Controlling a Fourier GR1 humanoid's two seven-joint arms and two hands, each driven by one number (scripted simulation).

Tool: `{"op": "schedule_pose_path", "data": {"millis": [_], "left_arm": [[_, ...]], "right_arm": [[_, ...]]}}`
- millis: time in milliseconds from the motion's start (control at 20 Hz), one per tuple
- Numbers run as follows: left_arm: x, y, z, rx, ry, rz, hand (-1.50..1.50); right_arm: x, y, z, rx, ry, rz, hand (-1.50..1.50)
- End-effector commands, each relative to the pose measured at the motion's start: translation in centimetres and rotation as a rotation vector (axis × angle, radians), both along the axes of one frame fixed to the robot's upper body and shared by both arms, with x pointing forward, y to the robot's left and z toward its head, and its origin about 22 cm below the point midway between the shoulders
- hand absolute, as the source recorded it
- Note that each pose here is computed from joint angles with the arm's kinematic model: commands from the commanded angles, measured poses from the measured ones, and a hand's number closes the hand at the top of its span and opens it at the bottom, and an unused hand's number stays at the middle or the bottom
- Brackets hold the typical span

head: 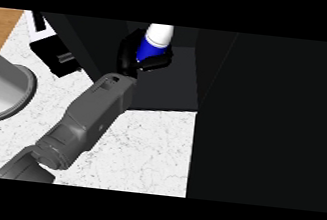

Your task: Pick up the bottled water, place it into the cabinet and close the cabinet

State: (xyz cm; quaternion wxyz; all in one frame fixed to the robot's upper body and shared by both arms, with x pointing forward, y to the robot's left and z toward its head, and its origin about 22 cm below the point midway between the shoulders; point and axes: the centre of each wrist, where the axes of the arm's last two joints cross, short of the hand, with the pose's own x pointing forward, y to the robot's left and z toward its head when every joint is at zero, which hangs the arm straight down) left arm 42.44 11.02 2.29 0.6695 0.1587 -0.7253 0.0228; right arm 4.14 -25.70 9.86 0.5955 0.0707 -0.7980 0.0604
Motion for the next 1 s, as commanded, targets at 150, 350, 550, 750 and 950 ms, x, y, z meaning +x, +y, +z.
{"op": "schedule_pose_path", "data": {"millis": [150,350,550,750,950], "left_arm": [[0.9,0.7,0.9,0.158,-0.056,0.054,-1.5],[1.1,1.4,0.9,0.206,-0.08,0.067,-1.5],[0.8,1.5,0.3,0.193,-0.077,0.077,-1.5],[1.6,0.1,2.6,0.147,-0.108,-0.038,-1.5],[1.6,-1.0,3.2,-0.008,-0.224,-0.109,-1.5]], "right_arm": [[-0.1,0.1,0.6,0.054,-0.018,0.026,-1.5],[-0.2,0.1,1.3,0.04,-0.031,0.044,-1.5],[-0.5,0.3,1.0,0.058,-0.017,0.059,-1.5],[-0.4,-0.1,0.9,0.047,-0.006,0.083,-1.5],[-0.2,0.3,0.7,0.065,-0.02,0.071,-1.5]]}}
